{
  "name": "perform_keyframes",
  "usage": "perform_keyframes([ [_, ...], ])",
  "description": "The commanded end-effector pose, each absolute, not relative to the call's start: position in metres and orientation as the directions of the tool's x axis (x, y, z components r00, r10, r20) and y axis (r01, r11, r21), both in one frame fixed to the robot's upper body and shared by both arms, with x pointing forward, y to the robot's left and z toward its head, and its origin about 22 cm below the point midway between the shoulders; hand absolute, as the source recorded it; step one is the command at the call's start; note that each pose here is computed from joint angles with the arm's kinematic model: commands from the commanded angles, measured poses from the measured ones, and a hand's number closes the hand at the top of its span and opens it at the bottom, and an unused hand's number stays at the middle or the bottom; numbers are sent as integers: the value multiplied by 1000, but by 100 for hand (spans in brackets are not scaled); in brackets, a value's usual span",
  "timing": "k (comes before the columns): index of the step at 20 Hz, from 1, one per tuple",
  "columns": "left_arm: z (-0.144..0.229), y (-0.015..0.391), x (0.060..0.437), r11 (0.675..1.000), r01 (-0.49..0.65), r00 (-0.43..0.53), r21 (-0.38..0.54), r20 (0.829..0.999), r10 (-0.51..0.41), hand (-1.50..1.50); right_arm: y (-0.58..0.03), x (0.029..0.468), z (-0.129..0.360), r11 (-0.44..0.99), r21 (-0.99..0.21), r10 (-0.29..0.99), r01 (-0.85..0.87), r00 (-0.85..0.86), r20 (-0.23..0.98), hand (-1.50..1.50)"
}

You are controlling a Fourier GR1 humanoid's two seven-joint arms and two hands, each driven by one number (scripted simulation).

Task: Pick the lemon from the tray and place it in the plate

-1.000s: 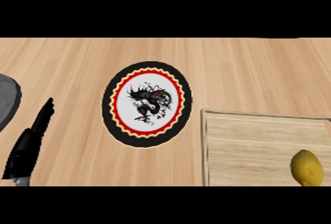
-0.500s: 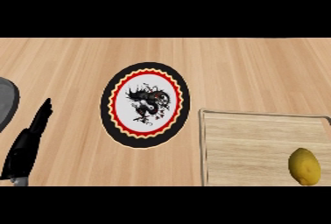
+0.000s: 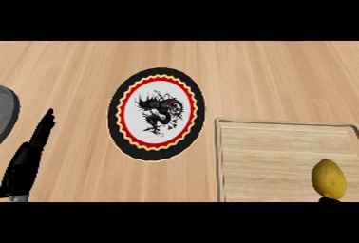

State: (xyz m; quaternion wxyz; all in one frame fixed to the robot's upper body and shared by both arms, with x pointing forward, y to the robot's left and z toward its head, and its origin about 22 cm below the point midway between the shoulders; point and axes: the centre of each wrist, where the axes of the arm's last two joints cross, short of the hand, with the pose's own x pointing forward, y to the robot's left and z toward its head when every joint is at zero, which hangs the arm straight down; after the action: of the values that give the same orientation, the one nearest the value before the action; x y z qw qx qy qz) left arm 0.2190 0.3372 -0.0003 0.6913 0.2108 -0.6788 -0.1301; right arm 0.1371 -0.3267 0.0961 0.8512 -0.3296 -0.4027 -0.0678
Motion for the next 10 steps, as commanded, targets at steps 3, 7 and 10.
perform_keyframes([
  [3,11,343,213,870,-101,48,482,876,-480,0,-325,157,87,808,-499,164,314,693,702,-150],
  [7,6,336,218,866,-119,46,486,874,-484,0,-331,162,66,809,-499,155,310,706,691,-150],
  [10,-6,353,218,880,-106,48,464,886,-461,0,-319,151,48,803,-506,161,315,703,693,-150],
])
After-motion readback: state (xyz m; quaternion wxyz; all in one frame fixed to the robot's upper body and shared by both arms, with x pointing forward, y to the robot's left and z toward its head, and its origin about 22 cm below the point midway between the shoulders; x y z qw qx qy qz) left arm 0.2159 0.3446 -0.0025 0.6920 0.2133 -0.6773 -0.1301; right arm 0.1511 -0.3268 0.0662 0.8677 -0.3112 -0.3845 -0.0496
